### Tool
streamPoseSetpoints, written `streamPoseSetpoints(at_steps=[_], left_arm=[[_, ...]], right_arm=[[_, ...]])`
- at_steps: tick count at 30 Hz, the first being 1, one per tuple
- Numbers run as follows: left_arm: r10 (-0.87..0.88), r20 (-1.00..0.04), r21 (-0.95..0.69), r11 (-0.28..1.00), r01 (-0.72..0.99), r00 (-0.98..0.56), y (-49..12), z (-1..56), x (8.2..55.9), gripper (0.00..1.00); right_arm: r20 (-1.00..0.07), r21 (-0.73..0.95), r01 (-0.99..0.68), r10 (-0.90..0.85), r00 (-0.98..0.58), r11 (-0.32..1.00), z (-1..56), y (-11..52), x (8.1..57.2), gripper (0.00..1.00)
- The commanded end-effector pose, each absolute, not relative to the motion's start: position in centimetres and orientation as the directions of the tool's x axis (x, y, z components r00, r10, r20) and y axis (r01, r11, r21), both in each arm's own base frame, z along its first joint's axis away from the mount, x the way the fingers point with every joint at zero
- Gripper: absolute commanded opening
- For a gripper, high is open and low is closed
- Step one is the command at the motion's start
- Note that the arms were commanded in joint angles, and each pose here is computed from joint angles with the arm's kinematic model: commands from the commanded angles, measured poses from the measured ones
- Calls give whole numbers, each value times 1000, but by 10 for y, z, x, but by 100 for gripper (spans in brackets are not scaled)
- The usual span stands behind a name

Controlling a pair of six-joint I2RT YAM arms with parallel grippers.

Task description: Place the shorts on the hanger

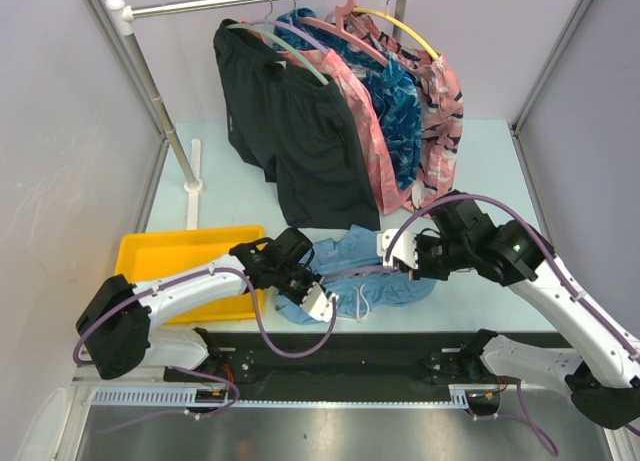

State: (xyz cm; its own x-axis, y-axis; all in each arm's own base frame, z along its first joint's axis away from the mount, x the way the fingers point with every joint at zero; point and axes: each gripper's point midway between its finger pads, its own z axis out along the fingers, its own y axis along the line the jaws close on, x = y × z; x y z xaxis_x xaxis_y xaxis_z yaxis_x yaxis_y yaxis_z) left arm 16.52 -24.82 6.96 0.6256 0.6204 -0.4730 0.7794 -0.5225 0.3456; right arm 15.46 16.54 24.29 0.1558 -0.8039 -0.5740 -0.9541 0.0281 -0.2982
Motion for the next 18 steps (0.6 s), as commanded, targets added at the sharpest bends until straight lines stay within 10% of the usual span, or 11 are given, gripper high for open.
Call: streamPoseSetpoints(at_steps=[1,18], left_arm=[[591,-469,368,-545,753,656,-251,86,162,0],[454,-482,456,-601,656,750,-263,117,142,0]], right_arm=[[-605,-326,-945,-764,225,-19,256,181,161,0],[-608,-313,-935,-721,332,-167,241,209,173,0]])
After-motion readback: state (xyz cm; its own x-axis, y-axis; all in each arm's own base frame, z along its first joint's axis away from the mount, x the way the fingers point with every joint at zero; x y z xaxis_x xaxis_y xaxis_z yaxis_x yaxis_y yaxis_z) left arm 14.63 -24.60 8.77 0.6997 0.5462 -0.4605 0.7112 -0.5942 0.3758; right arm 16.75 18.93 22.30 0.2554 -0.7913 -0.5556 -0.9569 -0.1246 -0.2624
